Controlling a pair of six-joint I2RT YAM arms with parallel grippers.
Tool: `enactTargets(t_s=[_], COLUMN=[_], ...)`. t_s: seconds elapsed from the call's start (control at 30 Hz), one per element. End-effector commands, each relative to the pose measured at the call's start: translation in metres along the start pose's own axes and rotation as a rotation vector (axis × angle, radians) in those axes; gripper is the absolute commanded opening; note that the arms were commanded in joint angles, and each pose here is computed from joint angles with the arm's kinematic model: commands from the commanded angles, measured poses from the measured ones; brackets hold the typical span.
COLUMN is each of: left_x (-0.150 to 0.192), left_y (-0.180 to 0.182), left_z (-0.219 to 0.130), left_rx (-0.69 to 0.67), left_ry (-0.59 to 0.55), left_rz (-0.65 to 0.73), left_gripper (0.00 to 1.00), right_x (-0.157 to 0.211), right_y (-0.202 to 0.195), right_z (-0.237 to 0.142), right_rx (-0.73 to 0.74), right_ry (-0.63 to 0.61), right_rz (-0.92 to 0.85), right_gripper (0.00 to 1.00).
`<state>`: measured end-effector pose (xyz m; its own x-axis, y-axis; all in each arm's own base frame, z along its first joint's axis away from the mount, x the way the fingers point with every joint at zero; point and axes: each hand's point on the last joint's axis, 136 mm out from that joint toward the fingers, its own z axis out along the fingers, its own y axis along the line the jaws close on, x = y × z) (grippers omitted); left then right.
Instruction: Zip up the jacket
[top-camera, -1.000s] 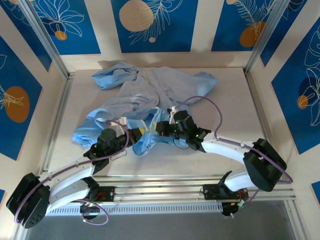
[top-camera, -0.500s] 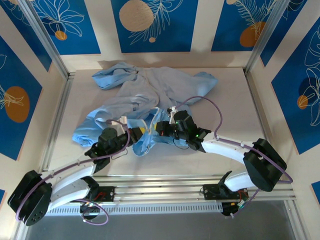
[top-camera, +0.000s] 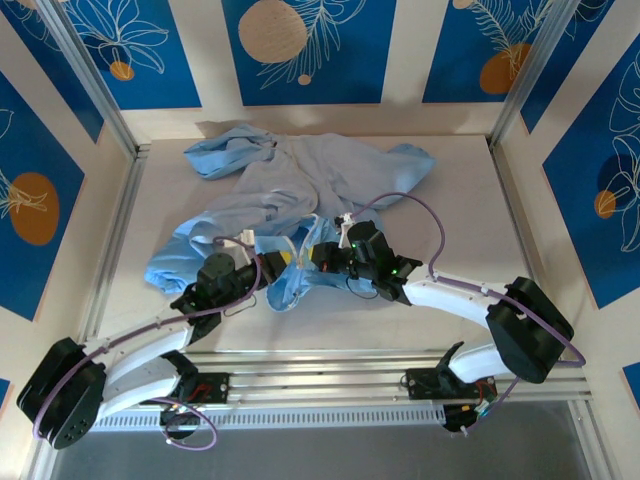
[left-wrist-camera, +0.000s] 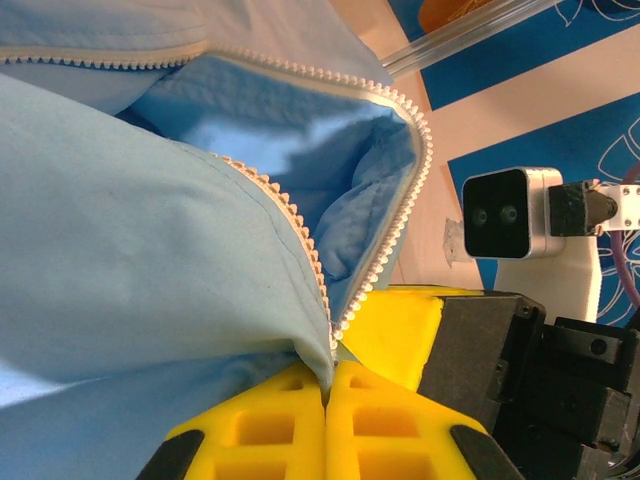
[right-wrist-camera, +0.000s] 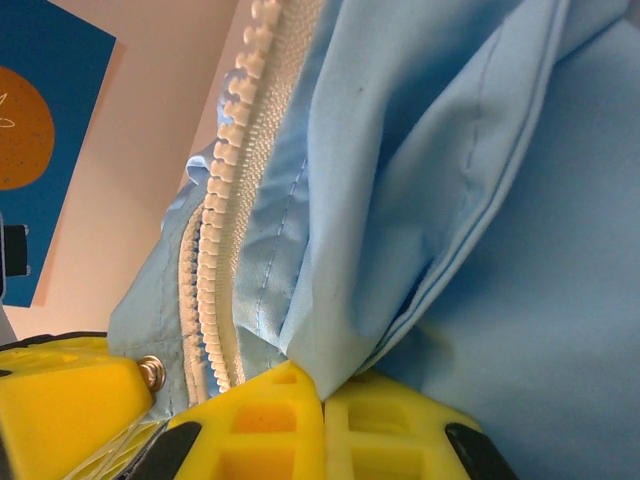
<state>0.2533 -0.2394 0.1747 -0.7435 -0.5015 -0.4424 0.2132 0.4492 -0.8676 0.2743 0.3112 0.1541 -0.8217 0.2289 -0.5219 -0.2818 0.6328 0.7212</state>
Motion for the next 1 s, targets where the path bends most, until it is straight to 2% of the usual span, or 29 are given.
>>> enactTargets(t_s=[0.0,0.97], left_x=[-0.007,0.001], left_y=[-0.012,-0.004], left_z=[0.000,-0.004], left_rx=[0.048,0.043], left_ry=[-0.016,-0.003], left_rz=[-0.008,-0.025], left_gripper=[0.00,0.00], right_x=[-0.010,-0.015], right_y=[0.013,0.014], right_z=[-0.005,-0.004], right_rx=[-0.048,-0.047], right_ry=[-0.039,-0.050], right_rz=[-0.005,0.012], right_gripper=[0.00,0.00])
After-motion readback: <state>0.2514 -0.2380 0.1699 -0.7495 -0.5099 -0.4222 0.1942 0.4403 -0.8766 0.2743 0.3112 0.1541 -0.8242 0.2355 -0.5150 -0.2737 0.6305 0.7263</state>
